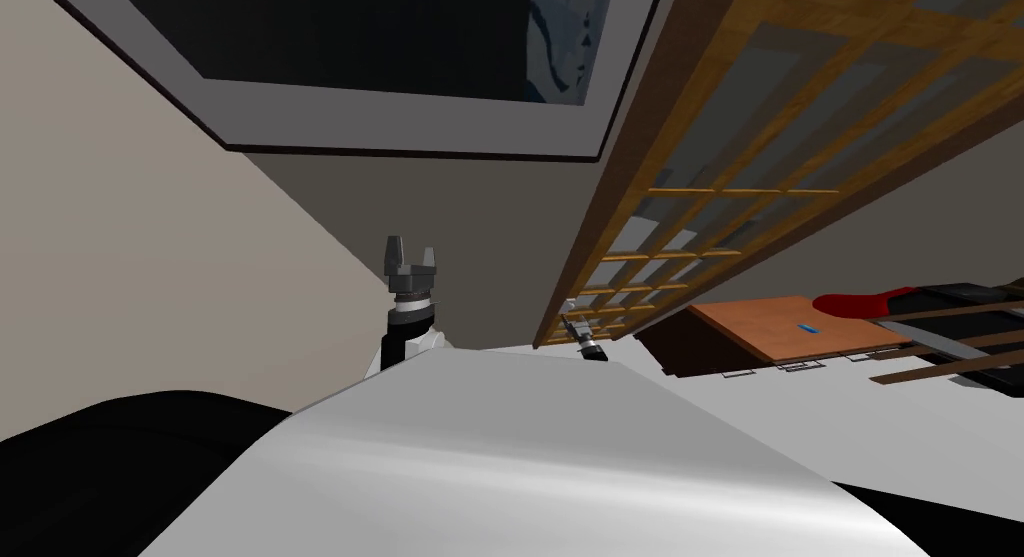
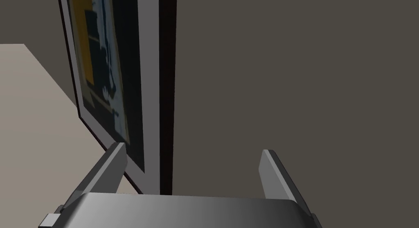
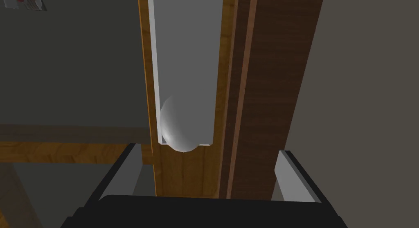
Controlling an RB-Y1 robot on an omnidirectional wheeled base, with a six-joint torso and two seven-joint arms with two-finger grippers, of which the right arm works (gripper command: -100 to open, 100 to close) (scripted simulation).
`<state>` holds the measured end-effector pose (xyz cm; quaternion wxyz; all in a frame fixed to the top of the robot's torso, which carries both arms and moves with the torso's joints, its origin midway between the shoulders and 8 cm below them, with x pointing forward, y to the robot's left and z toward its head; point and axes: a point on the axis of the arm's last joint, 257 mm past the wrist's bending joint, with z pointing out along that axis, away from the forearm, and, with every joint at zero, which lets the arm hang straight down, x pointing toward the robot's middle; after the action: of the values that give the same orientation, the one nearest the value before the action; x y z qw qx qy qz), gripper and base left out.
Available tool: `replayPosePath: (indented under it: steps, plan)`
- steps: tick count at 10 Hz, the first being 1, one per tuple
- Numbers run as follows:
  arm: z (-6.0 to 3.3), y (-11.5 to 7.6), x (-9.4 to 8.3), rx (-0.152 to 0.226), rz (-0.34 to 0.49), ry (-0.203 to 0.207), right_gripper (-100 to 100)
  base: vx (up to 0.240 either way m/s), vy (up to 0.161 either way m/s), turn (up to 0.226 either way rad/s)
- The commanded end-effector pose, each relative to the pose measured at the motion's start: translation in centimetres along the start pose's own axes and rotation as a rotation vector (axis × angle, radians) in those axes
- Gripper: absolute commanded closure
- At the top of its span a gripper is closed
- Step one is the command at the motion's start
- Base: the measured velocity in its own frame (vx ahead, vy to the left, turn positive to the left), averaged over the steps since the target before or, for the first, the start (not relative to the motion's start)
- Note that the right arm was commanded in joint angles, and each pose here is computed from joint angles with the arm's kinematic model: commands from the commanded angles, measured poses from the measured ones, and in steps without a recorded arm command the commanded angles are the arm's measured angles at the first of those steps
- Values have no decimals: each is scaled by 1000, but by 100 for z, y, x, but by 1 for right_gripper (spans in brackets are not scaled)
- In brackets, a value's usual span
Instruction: Pull the door open
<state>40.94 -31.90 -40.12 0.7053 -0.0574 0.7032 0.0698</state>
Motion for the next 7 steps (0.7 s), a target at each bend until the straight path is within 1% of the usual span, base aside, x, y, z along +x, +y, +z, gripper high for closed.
replayPosePath:
  steps: [1, 3, 4, 5, 7]
  plan:
    - [-25, -74, -12, 8, 0, 1, -100, 196, 37, -11]
    - [-52, -124, -14, 13, 0, 0, -100, 173, 28, -49]
    - [-72, -89, 8, 9, 2, 6, -100, 42, 15, -33]
    - [-72, -89, 8, 9, 2, 6, 100, -26, -2, 20]
    - [-72, -89, 8, 9, 2, 6, 100, -10, -18, -2]
